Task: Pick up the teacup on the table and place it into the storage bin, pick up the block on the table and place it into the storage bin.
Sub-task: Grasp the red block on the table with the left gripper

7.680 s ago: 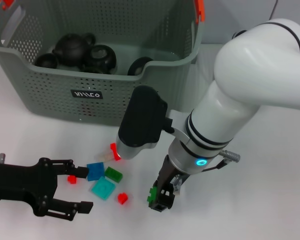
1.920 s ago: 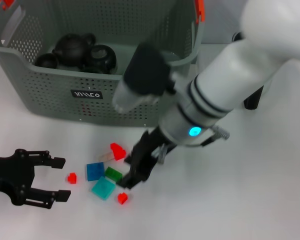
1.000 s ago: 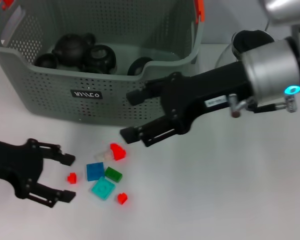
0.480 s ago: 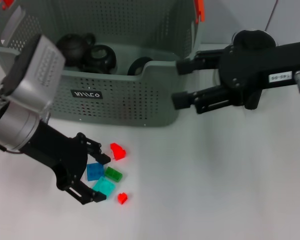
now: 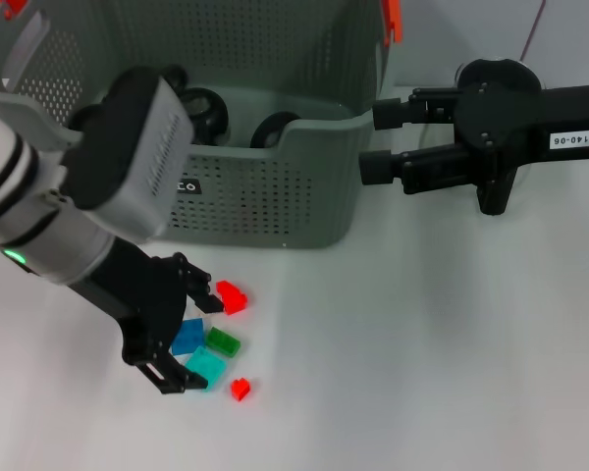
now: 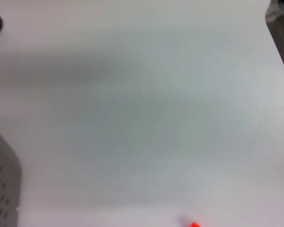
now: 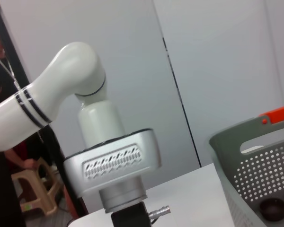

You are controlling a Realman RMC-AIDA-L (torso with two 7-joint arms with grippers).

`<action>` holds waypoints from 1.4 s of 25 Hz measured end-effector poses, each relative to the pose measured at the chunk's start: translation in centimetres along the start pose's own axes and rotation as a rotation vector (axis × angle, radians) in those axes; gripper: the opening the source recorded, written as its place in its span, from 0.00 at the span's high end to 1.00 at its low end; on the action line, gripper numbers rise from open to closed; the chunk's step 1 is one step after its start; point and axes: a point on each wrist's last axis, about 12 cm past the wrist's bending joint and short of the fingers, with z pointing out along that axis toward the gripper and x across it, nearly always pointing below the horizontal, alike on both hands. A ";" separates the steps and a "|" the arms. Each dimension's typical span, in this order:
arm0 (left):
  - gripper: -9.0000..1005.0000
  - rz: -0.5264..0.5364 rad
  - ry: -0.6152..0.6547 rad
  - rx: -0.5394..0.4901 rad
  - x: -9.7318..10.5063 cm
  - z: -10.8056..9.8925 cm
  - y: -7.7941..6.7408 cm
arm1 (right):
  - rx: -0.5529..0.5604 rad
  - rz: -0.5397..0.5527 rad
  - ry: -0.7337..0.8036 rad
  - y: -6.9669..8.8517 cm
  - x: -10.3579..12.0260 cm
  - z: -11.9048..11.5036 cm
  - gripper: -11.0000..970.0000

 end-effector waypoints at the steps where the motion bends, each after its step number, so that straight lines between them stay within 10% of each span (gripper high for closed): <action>1: 0.15 0.017 0.012 0.002 -0.2 0.2 0.0 | 0.003 0.004 -0.003 -0.1 0.0 0.0 0.03; 21: 0.16 0.354 0.190 0.053 -5.3 5.4 -1.7 | 0.044 0.045 -0.033 -0.8 0.6 0.1 0.03; 35: 0.17 0.363 0.227 0.080 -6.1 7.1 -1.1 | 0.035 0.062 -0.030 -1.1 1.8 0.0 0.03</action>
